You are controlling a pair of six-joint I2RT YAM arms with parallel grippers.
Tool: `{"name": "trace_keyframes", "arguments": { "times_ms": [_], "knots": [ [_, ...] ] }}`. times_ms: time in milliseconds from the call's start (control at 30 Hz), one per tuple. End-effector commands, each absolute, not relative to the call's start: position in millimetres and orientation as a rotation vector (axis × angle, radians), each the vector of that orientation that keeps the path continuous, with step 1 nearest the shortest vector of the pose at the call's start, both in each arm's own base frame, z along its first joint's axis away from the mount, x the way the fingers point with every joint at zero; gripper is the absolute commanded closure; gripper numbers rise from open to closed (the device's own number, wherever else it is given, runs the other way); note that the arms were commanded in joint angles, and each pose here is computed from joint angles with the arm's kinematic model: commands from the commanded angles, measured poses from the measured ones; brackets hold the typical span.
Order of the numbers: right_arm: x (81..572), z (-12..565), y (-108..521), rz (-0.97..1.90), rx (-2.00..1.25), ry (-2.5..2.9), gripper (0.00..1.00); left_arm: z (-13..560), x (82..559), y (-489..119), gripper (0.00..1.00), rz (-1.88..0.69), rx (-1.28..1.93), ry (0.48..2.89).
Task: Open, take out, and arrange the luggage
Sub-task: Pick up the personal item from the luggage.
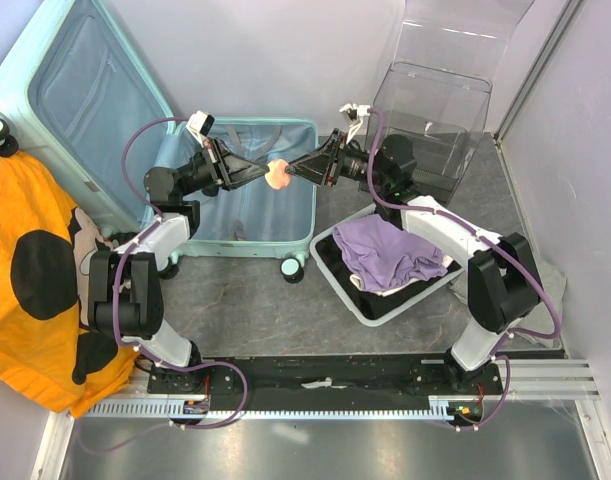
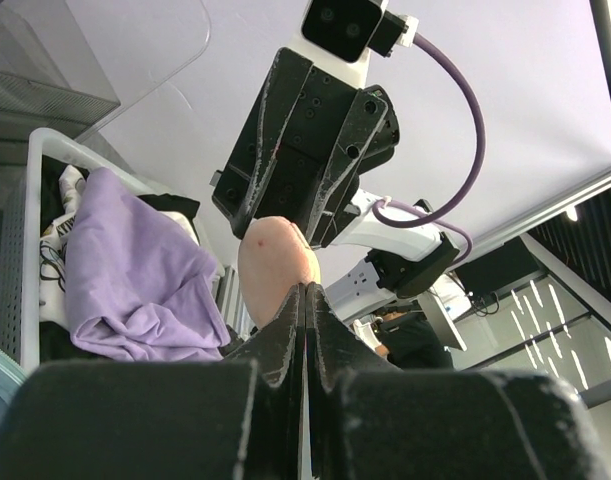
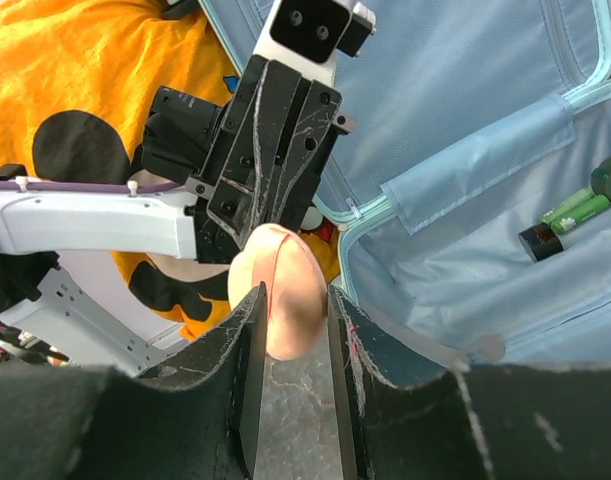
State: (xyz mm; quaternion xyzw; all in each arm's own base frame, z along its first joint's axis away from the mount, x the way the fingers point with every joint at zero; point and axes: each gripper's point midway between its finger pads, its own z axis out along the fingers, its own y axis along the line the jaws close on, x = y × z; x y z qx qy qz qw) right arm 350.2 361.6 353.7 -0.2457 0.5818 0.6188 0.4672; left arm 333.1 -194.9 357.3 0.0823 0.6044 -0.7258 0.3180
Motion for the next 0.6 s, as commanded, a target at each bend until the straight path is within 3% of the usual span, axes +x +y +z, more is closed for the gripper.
{"name": "trace_keyframes", "arguments": {
  "times_ms": [0, 300, 467, 567],
  "knots": [
    [345.6, 351.7, 362.7, 1.538, -0.651, 1.393, 0.63, 376.5, 315.5, -194.4, 0.98, -1.869, 0.347, 1.503],
    [341.1, 351.9, 363.0, 1.548, -0.671, 1.385, 0.75, 372.8, 317.8, -194.7, 0.99, -1.869, 0.34, 1.515],
    [341.4, 357.0, 359.5, 1.519, -0.662, 1.367, 0.94, 363.9, 323.1, -195.6, 0.98, -1.842, 0.33, 1.57],
    [342.1, 365.3, 352.0, 1.479, -0.636, 1.345, 1.0, 351.6, 330.5, -196.0, 0.95, -1.799, 0.299, 1.642]
  ]
}}
